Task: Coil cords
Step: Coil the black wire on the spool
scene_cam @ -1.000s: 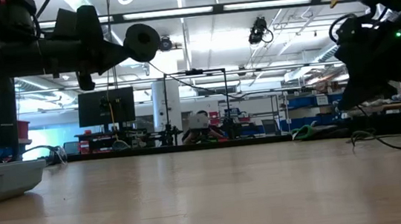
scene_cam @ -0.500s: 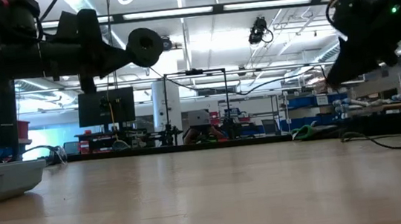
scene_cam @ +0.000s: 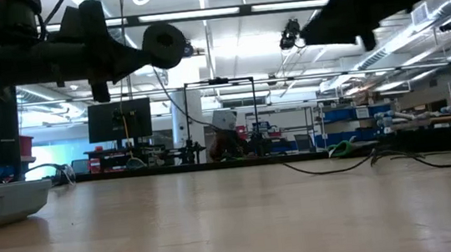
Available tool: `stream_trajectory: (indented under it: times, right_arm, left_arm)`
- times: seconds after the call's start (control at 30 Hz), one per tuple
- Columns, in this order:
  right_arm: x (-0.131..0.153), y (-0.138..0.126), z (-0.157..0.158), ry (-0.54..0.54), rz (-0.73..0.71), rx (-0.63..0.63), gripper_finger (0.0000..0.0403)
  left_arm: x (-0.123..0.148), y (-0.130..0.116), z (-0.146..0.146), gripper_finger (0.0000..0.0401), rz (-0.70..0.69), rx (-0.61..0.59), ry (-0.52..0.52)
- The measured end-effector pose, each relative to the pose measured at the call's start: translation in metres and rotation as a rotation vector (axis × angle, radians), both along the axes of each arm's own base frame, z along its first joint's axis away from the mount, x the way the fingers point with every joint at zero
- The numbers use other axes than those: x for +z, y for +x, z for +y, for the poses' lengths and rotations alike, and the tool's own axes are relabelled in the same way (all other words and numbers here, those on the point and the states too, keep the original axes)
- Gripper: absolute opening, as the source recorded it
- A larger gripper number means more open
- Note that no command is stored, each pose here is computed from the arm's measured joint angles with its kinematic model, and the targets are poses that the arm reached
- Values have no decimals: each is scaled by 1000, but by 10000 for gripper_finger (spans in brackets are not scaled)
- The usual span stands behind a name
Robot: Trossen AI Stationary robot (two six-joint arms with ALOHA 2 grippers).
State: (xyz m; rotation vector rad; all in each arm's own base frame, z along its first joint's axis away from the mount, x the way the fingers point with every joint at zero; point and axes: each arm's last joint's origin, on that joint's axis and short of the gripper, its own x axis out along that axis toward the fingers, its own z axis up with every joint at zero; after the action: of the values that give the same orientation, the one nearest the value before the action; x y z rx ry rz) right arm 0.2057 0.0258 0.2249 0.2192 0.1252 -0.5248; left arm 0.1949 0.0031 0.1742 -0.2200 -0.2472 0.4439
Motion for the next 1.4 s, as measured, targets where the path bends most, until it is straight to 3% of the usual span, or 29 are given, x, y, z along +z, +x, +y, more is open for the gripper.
stream_trajectory:
  times: [0.2, 0.4, 0.53, 0.83, 1.1, 1.4]
  right_arm:
    - [-24, 38, -7, -15, -34, 139, 110]
    - [-44, 82, -12, -3, 30, 225, 109]
    - [-46, 116, -10, -77, 81, 315, 109]
    - [-57, 164, -15, -51, 327, 401, 109]
    - [-62, 170, -14, -36, 341, 450, 96]
    - [-41, 165, -21, -47, 290, 397, 63]
  left_arm:
    - [12, 13, -6, 0, -5, -15, 39]
    - [23, 26, -8, 0, 12, -26, 52]
    - [27, 30, -9, 0, 4, -36, 67]
    - [28, 30, -9, 0, 1, -43, 70]
    - [28, 30, -9, 0, 1, -44, 70]
    - [26, 30, -9, 0, 23, -46, 67]
